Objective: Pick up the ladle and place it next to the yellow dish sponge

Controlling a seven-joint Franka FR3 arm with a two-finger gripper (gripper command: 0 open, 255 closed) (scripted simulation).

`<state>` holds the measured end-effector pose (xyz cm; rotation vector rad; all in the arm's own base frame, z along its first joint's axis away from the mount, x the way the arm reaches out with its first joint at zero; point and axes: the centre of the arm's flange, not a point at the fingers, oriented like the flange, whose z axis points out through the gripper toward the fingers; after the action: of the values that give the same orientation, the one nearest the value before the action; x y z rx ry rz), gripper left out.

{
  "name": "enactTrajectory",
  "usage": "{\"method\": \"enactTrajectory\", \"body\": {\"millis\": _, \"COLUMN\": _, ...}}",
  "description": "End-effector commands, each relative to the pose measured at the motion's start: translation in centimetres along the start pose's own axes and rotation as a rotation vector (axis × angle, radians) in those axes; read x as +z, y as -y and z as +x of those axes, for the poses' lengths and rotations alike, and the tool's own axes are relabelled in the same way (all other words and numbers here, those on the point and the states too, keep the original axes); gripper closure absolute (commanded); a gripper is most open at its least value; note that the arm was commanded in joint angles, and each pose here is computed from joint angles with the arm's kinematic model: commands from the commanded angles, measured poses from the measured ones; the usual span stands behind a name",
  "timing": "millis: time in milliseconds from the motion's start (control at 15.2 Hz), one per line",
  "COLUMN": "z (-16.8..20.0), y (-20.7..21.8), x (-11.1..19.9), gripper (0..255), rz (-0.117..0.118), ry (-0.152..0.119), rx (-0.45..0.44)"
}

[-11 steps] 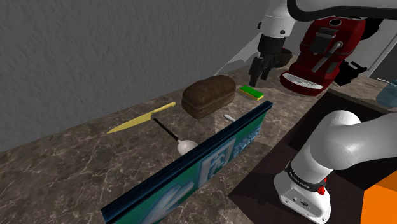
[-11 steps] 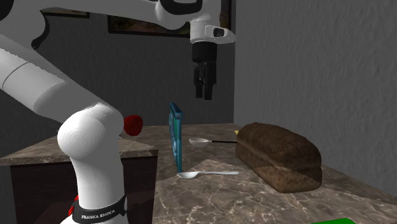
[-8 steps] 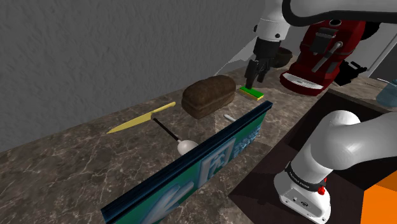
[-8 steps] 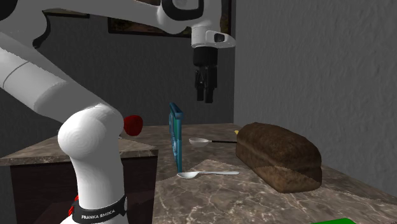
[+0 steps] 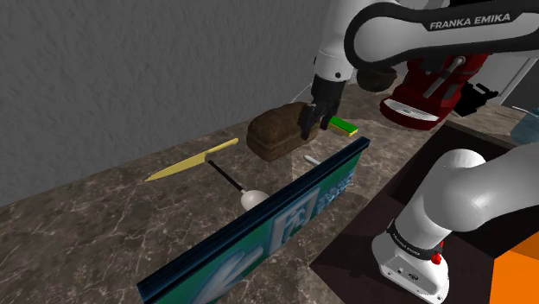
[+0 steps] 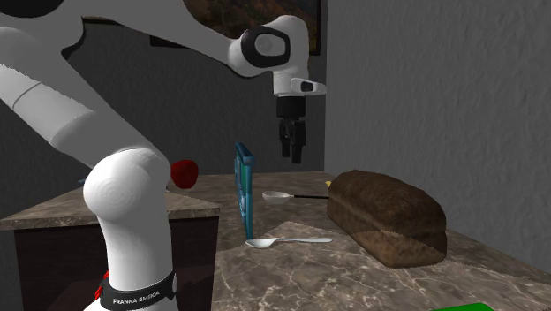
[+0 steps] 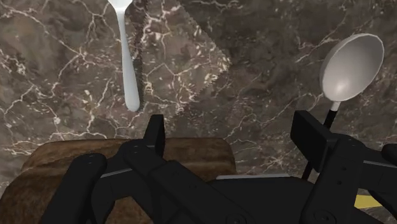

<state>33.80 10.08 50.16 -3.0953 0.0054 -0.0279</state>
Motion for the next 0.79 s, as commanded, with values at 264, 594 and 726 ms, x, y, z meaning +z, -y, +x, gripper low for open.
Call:
{"method": "enactTrajectory", "body": {"millis": 264, "z": 2.6, "y": 5.8, "x": 4.5, "gripper": 0, "rz": 0.015, "ry": -0.032, "rx": 0.018}}
{"method": "enactTrajectory", "body": {"millis": 594, "z": 5.1, "y": 10.4, "x": 8.1, "gripper": 0, "rz": 0.026, "ry": -0.056, "rx": 0.032}}
{"method": "enactTrajectory", "body": {"millis": 726, "z": 6.2, "y": 12.2, "x": 9.5, "gripper": 0, "rz": 0.031, "ry": -0.066, "rx": 0.038}}
